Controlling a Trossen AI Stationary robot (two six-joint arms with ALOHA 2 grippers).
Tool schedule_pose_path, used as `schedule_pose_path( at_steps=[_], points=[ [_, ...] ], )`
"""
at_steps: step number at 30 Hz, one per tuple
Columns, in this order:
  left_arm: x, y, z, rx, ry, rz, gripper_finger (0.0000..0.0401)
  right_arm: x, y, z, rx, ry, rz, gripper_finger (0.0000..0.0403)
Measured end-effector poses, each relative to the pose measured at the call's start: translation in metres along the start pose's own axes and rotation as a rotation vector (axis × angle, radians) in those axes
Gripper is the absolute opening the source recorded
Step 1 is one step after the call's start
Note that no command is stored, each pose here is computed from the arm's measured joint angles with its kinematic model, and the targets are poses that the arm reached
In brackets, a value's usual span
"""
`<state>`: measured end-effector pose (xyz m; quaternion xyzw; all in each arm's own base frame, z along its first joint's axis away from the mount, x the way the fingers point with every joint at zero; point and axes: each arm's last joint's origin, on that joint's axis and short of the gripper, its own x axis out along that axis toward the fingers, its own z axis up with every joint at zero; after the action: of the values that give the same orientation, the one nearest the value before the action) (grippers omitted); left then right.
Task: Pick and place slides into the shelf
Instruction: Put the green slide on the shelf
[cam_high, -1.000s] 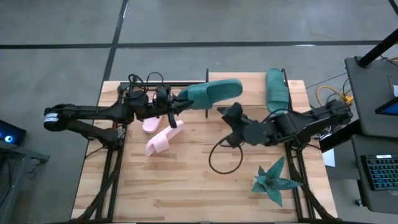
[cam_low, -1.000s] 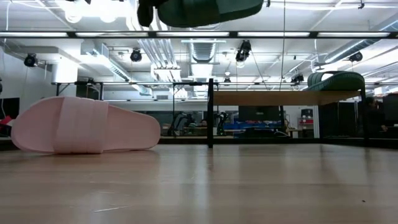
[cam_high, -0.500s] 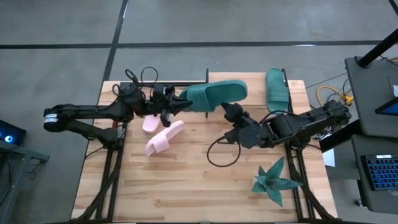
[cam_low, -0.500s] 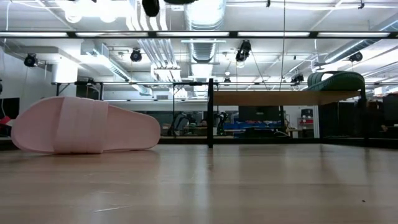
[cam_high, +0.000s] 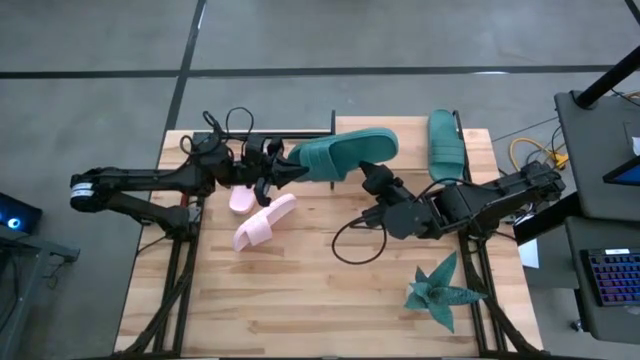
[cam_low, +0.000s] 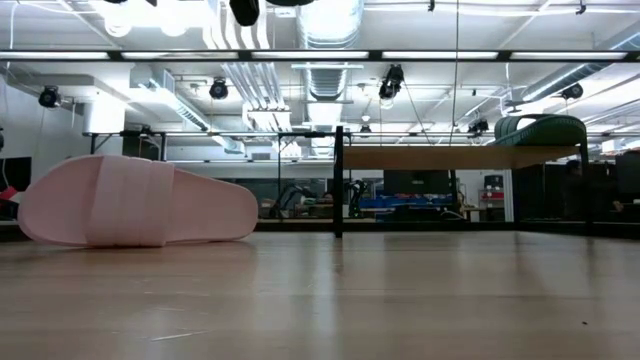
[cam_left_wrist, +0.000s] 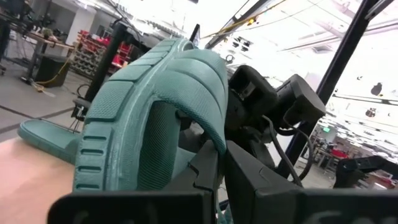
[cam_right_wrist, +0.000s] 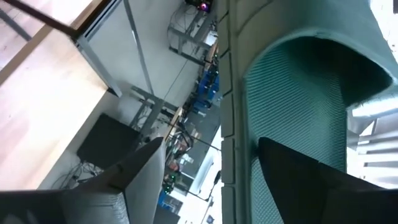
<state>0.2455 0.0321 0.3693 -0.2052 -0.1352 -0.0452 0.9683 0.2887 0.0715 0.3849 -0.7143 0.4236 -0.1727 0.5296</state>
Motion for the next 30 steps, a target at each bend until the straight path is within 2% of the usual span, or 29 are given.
schedule_pose_path(
  at_steps=[3,11,20,23,27,30],
  points=[
    [0.000,0.000,0.000,-0.001,0.004,-0.002,0.0000,0.000,-0.003,0.000,0.017,-0.002,-0.013,0.0236],
    [0.007,0.003,-0.011,-0.009,0.043,-0.015,0.0000,0.000,-0.009,-0.001,-0.069,0.045,-0.042,0.0219],
    [0.018,0.007,-0.016,-0.005,0.040,-0.043,0.0000,0.000,-0.011,-0.002,-0.049,0.064,-0.047,0.0207],
    [0.017,0.008,-0.015,0.011,0.024,-0.048,0.0000,0.000,-0.011,-0.002,-0.045,0.062,-0.048,0.0170],
    [0.016,0.006,-0.013,0.044,0.002,-0.055,0.0000,0.000,-0.011,-0.003,-0.022,0.057,-0.050,0.0091],
    [0.015,0.006,-0.012,0.155,-0.005,-0.055,0.0005,-0.001,-0.012,-0.005,-0.025,0.056,-0.051,0.0033]
  ],
)
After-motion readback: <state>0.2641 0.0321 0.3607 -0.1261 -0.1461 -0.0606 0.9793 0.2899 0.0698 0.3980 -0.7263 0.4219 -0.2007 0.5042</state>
